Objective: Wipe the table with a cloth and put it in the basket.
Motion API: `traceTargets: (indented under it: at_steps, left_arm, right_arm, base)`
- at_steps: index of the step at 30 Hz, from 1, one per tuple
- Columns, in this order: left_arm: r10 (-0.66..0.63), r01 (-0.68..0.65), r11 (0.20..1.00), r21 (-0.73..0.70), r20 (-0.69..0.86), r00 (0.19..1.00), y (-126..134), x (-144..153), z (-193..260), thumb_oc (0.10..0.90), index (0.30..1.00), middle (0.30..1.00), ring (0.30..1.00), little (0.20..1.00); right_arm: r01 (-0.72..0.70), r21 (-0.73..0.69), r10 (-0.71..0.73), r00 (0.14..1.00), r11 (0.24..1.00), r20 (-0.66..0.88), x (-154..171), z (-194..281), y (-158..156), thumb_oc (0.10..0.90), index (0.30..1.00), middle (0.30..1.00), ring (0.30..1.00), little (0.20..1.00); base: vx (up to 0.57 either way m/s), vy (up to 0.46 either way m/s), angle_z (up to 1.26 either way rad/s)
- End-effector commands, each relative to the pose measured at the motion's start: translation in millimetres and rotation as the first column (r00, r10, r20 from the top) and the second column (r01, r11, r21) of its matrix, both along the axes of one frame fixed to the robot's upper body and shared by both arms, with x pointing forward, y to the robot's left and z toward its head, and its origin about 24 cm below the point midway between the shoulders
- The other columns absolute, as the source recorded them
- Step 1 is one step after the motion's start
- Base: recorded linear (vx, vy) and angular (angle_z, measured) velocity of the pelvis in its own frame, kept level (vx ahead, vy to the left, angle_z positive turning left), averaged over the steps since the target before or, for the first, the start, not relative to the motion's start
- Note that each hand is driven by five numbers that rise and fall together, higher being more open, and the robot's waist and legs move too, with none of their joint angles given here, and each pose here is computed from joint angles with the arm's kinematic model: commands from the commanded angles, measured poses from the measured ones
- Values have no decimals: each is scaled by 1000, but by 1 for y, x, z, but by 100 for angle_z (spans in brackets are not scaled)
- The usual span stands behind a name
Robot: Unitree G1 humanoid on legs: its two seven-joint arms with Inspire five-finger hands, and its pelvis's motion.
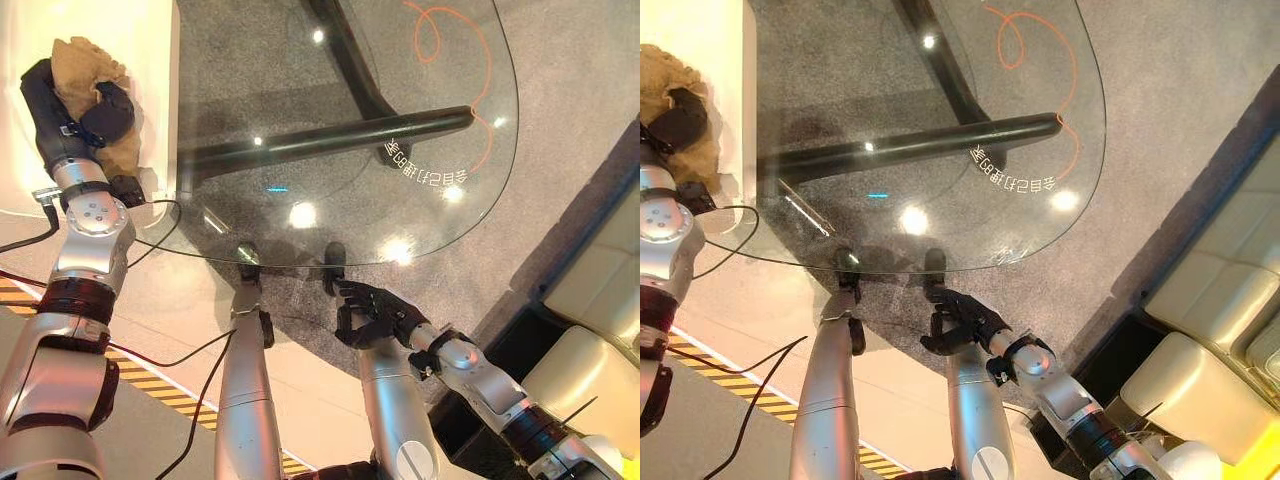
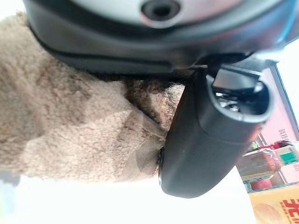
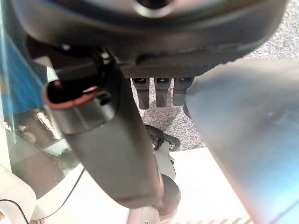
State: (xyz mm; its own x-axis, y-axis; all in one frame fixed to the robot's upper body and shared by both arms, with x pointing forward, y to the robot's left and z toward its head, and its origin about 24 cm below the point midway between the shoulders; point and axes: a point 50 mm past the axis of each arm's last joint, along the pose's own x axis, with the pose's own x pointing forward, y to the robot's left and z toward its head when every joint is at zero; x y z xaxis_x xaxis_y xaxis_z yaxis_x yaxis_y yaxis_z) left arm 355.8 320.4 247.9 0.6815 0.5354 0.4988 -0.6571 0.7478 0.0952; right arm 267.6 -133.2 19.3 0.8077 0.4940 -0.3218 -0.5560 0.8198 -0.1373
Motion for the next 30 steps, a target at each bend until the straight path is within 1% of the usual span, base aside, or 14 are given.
traceTargets:
  at_steps: [1, 7, 8, 9, 10, 12, 20, 30]
  left_arm:
    - [49, -52, 999, 17, 156, 987, 15, -16, 47, 100, 300, 300, 300, 200]
    - [64, -58, 996, -64, 104, 992, 24, -13, 39, 100, 300, 300, 300, 200]
    - [62, -54, 995, -85, 92, 994, 25, -11, 37, 267, 444, 444, 444, 367]
    - [47, -38, 993, -115, 81, 996, 26, -10, 35, 405, 561, 561, 561, 505]
    - [32, -22, 992, -122, 81, 996, 25, -9, 34, 800, 900, 900, 900, 900]
    - [19, -9, 992, -128, 81, 997, 26, -9, 34, 800, 900, 900, 900, 900]
    - [34, -29, 991, -133, 39, 999, 27, -6, 28, 800, 900, 900, 900, 900]
    - [39, -33, 991, -133, 48, 998, 29, -9, 28, 800, 900, 900, 900, 900]
  right_arm:
    - [-67, 4, 67, 990, 998, -124, -28, -24, -2, 800, 900, 900, 900, 900]
    - [-61, 10, 61, 990, 998, -123, -27, -25, 0, 800, 900, 900, 900, 900]
    - [-60, 11, 60, 991, 998, -123, -27, -25, 0, 800, 900, 900, 900, 900]
    - [-58, 14, 59, 991, 998, -120, -27, -25, 0, 800, 900, 900, 900, 900]
    - [-57, 16, 59, 991, 998, -117, -26, -24, 0, 800, 900, 900, 900, 900]
    - [-57, 17, 59, 992, 998, -115, -26, -24, 0, 800, 900, 900, 900, 900]
    - [-54, 17, 56, 992, 998, -110, -25, -23, 2, 800, 900, 900, 900, 900]
    - [-35, 18, 37, 994, 999, -104, -27, -22, 0, 800, 900, 900, 900, 900]
  base:
    - [0, 0, 0]
    - [0, 0, 0]
    - [0, 0, 0]
    - [0, 0, 0]
    - [0, 0, 0]
    - [0, 0, 0]
    - [0, 0, 0]
    - [-1, -6, 0]
